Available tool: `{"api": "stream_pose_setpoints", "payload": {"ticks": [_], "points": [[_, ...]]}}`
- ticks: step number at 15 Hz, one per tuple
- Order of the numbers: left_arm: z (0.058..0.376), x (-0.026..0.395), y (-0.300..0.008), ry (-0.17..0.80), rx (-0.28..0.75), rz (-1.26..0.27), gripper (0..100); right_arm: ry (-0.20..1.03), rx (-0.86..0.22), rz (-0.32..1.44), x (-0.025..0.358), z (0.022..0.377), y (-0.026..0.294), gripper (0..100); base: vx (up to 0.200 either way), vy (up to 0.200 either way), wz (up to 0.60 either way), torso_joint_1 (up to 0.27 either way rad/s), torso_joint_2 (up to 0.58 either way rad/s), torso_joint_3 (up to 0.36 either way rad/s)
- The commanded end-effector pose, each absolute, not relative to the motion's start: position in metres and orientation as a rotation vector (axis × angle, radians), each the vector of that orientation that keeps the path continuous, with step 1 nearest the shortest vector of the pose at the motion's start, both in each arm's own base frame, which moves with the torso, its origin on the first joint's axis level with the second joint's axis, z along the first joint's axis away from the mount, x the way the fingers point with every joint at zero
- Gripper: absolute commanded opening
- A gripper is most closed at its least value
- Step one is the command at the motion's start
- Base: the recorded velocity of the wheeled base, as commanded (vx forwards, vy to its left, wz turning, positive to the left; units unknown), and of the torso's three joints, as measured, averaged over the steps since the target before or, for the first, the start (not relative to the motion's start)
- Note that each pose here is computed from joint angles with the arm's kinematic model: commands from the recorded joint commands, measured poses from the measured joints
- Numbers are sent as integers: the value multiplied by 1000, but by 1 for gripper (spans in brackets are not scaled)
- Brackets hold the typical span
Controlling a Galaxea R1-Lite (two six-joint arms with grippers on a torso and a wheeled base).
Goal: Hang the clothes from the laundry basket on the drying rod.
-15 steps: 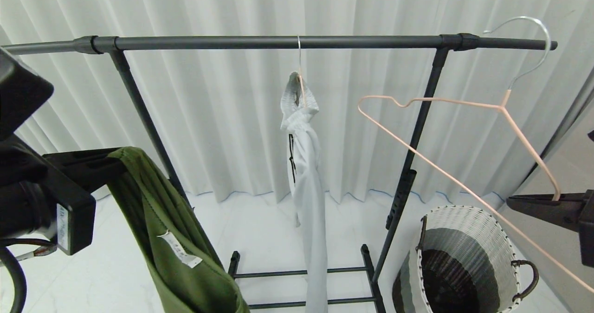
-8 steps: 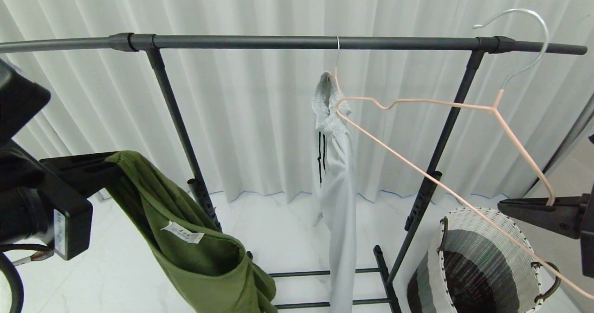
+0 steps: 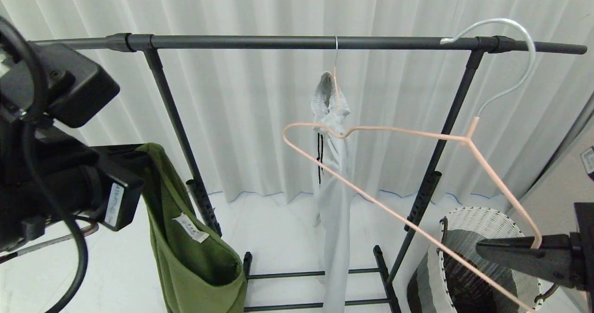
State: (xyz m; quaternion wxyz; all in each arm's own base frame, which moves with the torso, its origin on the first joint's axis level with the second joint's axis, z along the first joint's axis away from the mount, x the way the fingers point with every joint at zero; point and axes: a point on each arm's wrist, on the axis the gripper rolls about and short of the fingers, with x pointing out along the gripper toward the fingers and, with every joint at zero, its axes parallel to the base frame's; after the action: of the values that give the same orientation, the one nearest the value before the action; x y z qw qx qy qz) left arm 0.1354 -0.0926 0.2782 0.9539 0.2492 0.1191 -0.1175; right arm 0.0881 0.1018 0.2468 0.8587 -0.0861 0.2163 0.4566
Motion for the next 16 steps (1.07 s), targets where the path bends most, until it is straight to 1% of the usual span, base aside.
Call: {"api": "stream_pose_setpoints", "payload": {"ticks": [1,2,4,7,8,10,14,16], "points": [[278,159,-110,277,485,-189,0,512,-174,1070,73,235,112,0,0,0,0,0,0,0],[279,166,-114,285,477,-137,0,523,-159,1126,66,234,117,0,0,0,0,0,0,0],[282,167,-116,279,464,-129,0,520,-142,1181,61,235,125,0,0,0,0,0,0,0],[287,166,-118,263,442,-139,0,516,-140,1183,66,233,136,0,0,0,0,0,0,0],[291,164,-122,248,405,-153,0,515,-139,1183,69,231,142,0,0,0,0,0,0,0],[292,165,-124,246,387,-155,0,511,-136,1182,72,230,148,0,0,0,0,0,0,0],[293,166,-125,245,383,-154,0,488,-125,1178,83,226,168,0,0,0,0,0,0,0],[296,165,-125,237,377,-158,0,495,-122,1162,91,221,176,0,0,0,0,0,0,0]]}}
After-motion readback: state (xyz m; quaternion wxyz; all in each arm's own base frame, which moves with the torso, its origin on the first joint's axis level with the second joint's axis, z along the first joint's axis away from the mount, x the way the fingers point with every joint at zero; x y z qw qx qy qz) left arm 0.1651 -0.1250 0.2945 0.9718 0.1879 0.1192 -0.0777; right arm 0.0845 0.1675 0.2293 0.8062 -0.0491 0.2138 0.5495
